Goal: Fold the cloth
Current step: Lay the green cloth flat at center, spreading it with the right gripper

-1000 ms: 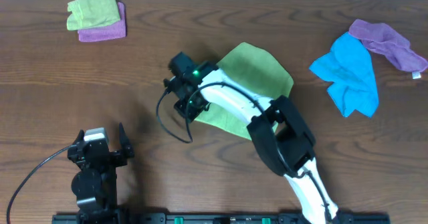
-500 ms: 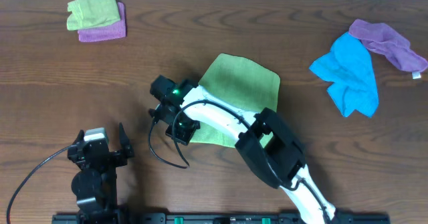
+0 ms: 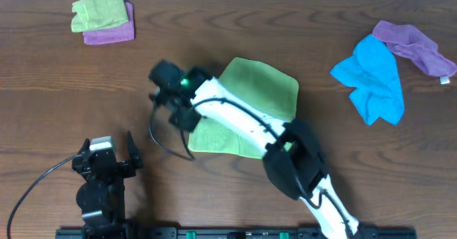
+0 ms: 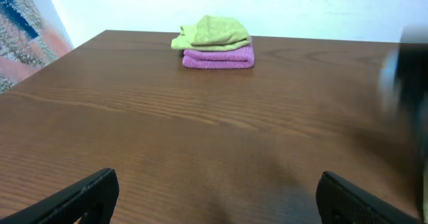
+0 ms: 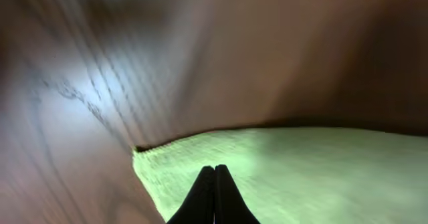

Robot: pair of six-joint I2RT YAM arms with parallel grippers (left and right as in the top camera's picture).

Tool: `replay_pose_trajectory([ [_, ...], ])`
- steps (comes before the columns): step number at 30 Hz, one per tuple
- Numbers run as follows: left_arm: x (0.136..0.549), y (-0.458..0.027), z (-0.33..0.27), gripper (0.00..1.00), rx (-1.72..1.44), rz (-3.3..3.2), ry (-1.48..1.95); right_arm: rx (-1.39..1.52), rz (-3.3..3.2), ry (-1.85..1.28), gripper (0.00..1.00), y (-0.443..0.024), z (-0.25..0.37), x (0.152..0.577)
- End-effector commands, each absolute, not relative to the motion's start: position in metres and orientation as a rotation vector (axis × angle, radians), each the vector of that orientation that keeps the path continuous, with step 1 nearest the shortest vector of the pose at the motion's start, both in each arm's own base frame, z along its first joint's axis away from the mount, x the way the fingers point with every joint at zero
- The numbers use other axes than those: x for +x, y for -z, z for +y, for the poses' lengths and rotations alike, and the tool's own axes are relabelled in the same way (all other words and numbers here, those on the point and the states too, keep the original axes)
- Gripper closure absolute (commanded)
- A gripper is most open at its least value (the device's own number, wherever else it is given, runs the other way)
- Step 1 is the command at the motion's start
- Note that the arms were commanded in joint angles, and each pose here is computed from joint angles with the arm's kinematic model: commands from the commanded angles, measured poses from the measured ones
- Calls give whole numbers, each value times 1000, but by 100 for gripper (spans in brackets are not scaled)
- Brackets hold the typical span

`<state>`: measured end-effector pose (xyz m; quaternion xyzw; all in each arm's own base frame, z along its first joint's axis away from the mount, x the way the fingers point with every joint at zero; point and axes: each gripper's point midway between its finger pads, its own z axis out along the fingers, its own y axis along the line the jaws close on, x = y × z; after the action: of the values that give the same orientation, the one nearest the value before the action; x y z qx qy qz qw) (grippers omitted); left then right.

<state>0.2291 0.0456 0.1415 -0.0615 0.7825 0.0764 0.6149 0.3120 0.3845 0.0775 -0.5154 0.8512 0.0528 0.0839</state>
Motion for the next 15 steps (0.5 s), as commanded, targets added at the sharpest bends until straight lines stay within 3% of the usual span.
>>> replay_pose_trajectory([
  [1, 228, -128, 50, 5, -163, 1832, -189, -1366, 2422, -124, 98, -170, 370, 340],
  [7, 228, -128, 50, 4, -163, 1833, -189, -1060, 2529, 156, 98, -232, 281, 346],
  [15, 228, -128, 50, 5, -163, 1832, -189, -704, 2662, 446, 98, -260, 192, 302],
])
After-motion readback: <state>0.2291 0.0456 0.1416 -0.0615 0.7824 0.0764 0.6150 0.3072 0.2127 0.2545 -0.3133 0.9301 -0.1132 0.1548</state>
